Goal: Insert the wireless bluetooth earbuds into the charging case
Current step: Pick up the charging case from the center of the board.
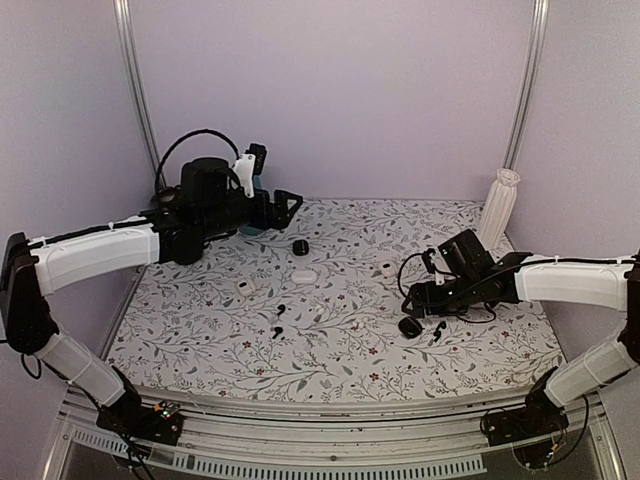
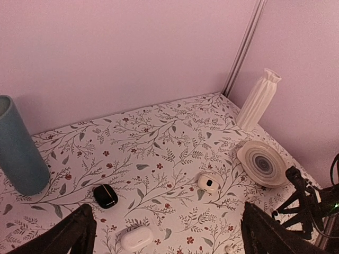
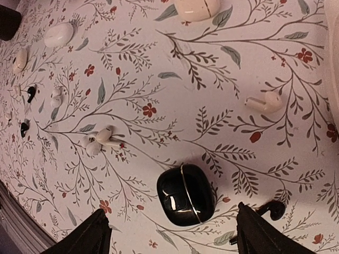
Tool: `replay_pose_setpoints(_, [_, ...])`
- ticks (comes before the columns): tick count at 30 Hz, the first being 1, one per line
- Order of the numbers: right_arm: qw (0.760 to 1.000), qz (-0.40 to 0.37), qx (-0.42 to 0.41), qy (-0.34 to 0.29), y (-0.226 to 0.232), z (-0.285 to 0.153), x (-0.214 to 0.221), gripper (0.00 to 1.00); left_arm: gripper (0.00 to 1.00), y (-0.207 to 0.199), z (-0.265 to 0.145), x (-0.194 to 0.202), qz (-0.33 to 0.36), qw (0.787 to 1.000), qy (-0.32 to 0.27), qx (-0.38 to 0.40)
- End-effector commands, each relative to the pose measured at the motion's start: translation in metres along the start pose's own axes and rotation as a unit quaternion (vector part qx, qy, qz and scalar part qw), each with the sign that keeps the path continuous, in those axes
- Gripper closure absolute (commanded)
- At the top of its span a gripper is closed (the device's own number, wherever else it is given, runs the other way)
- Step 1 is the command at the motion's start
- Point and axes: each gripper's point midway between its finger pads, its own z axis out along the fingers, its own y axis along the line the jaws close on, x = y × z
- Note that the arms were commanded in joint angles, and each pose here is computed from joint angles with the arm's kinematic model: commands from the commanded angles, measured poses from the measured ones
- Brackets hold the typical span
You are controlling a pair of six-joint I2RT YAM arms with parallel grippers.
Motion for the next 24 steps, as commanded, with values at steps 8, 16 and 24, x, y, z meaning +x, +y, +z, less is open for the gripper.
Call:
replay_pose_setpoints(8, [0.998, -0.055, 0.020, 0.027, 0.000, 0.018, 0.016, 0.27, 0.04, -0.019, 0.014, 0.013, -0.025, 0.998, 0.017, 0.060])
replay_pose_setpoints(16, [0.997, -0.068, 0.009, 0.027, 0.005, 0.031, 0.015, 0.30, 0.04, -0.009, 0.011, 0.028, -0.040, 0.998, 0.032, 0.038])
replay_pose_setpoints(24, [0.996, -0.080, 0.022, 0.033, 0.004, 0.042, 0.021, 0.31, 0.04, -0.006, 0.013, 0.034, -0.038, 0.998, 0.044, 0.031])
